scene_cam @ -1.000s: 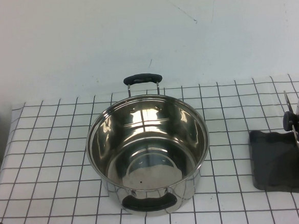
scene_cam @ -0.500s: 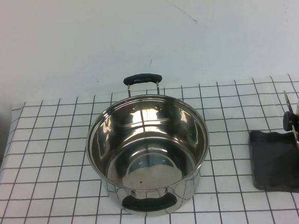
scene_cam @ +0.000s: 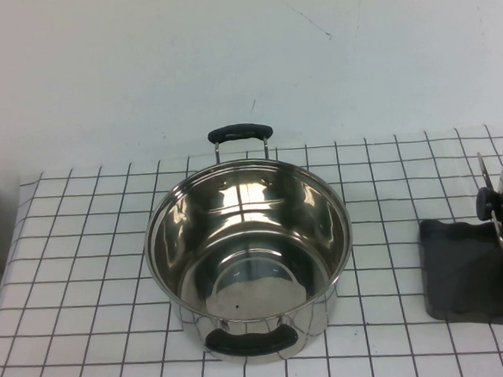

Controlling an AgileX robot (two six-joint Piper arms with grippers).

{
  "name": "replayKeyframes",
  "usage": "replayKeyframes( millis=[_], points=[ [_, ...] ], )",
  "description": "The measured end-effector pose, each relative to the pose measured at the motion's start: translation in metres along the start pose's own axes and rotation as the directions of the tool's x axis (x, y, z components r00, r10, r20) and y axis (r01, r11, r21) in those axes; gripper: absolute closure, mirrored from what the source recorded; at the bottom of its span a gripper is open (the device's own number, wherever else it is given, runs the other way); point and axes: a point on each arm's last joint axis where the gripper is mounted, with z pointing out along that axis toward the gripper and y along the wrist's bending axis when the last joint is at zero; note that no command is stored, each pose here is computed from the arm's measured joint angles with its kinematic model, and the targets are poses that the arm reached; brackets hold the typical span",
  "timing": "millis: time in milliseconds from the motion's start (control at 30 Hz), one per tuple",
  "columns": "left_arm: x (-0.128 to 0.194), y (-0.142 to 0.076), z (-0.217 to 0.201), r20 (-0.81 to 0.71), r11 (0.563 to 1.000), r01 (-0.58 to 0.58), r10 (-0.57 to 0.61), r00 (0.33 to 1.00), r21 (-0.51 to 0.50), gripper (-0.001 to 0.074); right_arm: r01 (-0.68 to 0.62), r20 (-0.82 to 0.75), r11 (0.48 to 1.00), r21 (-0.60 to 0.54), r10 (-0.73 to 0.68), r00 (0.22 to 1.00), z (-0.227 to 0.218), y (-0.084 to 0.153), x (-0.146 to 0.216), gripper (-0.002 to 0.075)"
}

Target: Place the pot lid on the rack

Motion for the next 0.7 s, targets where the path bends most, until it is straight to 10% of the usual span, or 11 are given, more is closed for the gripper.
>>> replayKeyframes(
  millis=[233, 700],
  points=[
    [0.0005, -0.0073, -0.0002, 0.002, 0.995, -0.09, 0.09, 0.996, 0.053, 0.0737, 0.0, 0.0, 1.0, 0.0, 0.0, 1.0, 0.0, 0.0, 0.0, 0.0728],
    [-0.0005, 0.0019, -0.0002, 0.034, 0.975, 0.191, -0.188, 0.982, -0.112, 0.0737, 0.0, 0.0, 1.0, 0.0, 0.0, 1.0, 0.0, 0.0, 0.0, 0.0728]
  ],
)
